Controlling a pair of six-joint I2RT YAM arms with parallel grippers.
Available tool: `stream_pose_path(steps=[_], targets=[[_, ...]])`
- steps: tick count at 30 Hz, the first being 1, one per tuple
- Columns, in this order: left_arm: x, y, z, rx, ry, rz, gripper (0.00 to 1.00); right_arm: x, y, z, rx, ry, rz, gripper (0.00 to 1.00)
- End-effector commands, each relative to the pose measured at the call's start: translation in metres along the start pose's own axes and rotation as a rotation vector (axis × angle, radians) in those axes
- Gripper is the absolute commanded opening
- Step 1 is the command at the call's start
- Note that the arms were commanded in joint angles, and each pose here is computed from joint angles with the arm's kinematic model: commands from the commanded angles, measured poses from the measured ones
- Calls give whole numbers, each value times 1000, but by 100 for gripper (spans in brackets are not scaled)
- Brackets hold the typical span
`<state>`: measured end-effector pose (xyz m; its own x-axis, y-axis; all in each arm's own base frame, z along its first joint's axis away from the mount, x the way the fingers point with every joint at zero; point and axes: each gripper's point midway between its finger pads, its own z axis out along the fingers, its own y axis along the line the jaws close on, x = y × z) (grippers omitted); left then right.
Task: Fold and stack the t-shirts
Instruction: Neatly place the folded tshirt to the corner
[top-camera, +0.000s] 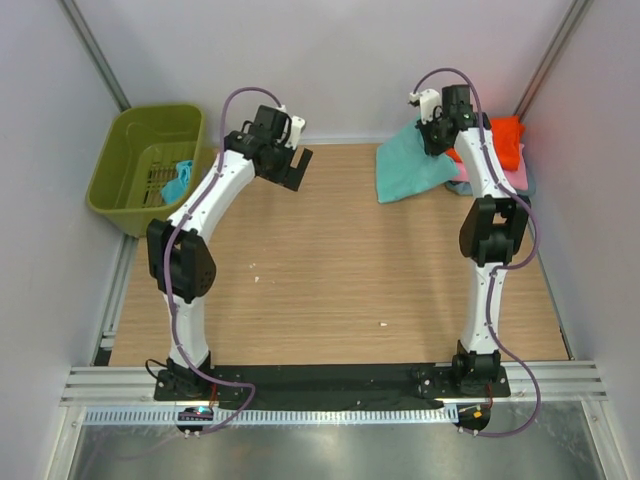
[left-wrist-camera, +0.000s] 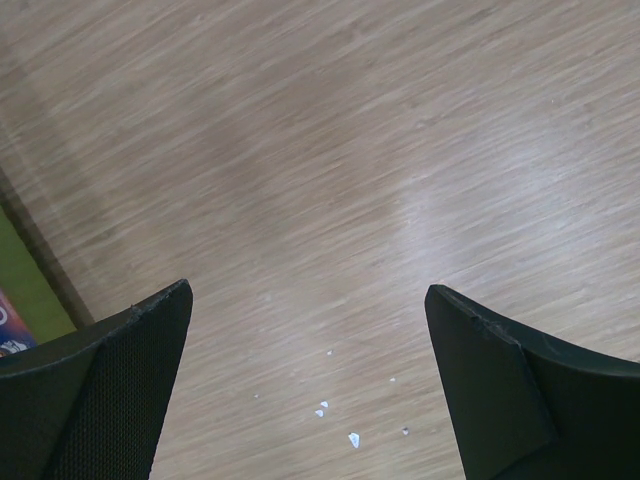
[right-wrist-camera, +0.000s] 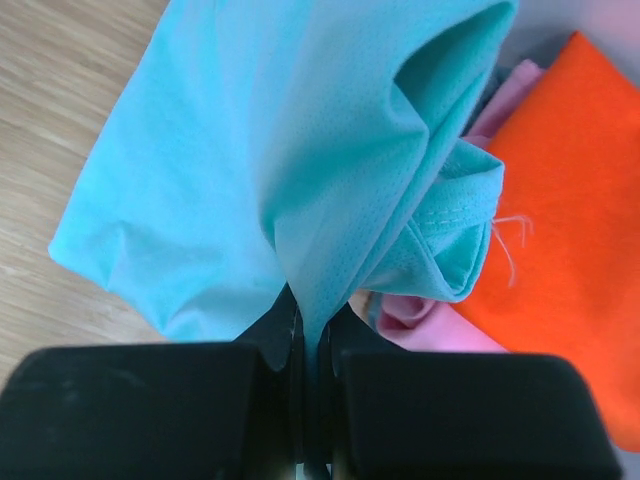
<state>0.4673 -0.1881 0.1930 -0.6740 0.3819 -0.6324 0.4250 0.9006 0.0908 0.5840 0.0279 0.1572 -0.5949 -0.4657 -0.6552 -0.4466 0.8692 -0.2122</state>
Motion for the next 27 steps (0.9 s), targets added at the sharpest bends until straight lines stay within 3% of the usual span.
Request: stream_pose_path(steps=[1, 9, 20, 27], targets=[[-3, 6, -7, -34, -13, 20, 100, -71, -46, -74, 187, -198, -61, 1], [7, 2, 8, -16, 26, 5, 100, -104, -66, -123, 269, -308, -104, 1], [7, -10, 18, 11, 38, 14, 100, -81, -152, -181, 449, -343, -3, 1], [11, -23, 20, 12, 53, 48, 100, -42, -194, -137, 513, -248, -19, 1]])
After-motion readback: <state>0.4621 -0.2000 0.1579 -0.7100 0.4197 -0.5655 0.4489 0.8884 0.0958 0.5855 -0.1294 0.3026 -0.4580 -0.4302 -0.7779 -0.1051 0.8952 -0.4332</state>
